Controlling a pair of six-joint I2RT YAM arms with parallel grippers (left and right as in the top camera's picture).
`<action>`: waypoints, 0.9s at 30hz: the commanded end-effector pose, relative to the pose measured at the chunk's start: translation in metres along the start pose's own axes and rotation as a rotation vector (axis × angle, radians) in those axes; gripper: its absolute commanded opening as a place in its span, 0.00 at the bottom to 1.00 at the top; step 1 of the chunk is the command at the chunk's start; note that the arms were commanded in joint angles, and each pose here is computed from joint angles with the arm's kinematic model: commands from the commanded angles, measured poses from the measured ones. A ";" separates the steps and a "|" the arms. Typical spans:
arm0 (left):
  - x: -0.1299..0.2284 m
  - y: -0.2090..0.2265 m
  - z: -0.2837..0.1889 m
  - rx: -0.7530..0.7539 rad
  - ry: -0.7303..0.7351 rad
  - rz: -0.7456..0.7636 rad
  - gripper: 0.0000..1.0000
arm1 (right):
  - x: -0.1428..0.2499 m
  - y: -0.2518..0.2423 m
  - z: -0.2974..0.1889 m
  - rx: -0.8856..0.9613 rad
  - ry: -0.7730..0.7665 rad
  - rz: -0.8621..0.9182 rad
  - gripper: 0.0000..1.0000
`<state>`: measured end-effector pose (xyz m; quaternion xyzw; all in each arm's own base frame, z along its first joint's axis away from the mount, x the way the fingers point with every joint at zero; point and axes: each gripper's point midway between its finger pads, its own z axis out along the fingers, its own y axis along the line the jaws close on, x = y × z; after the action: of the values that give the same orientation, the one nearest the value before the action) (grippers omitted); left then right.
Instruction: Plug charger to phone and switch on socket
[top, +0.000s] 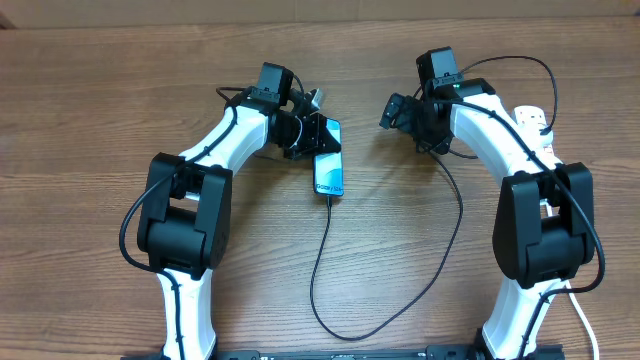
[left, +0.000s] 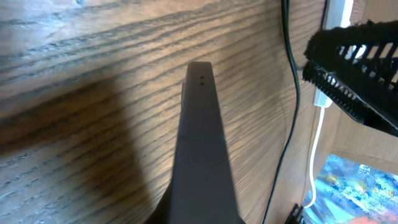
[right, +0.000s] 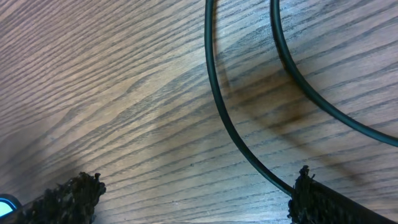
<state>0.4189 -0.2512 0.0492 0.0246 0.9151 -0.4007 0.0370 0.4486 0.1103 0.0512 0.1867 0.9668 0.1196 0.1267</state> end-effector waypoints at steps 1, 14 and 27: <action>-0.006 -0.010 0.000 -0.002 -0.016 0.019 0.04 | -0.005 0.001 -0.006 -0.009 -0.014 -0.002 1.00; -0.003 -0.010 0.008 -0.044 -0.017 0.030 0.05 | -0.004 0.001 -0.006 -0.006 -0.010 -0.001 1.00; -0.003 -0.005 0.010 -0.085 -0.029 0.008 0.04 | -0.002 0.000 -0.006 -0.001 -0.004 0.000 1.00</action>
<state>0.4178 -0.2551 0.0375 0.0184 0.9336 -0.3550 0.0453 0.4454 0.1096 0.0501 0.1872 0.9679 0.1170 0.1203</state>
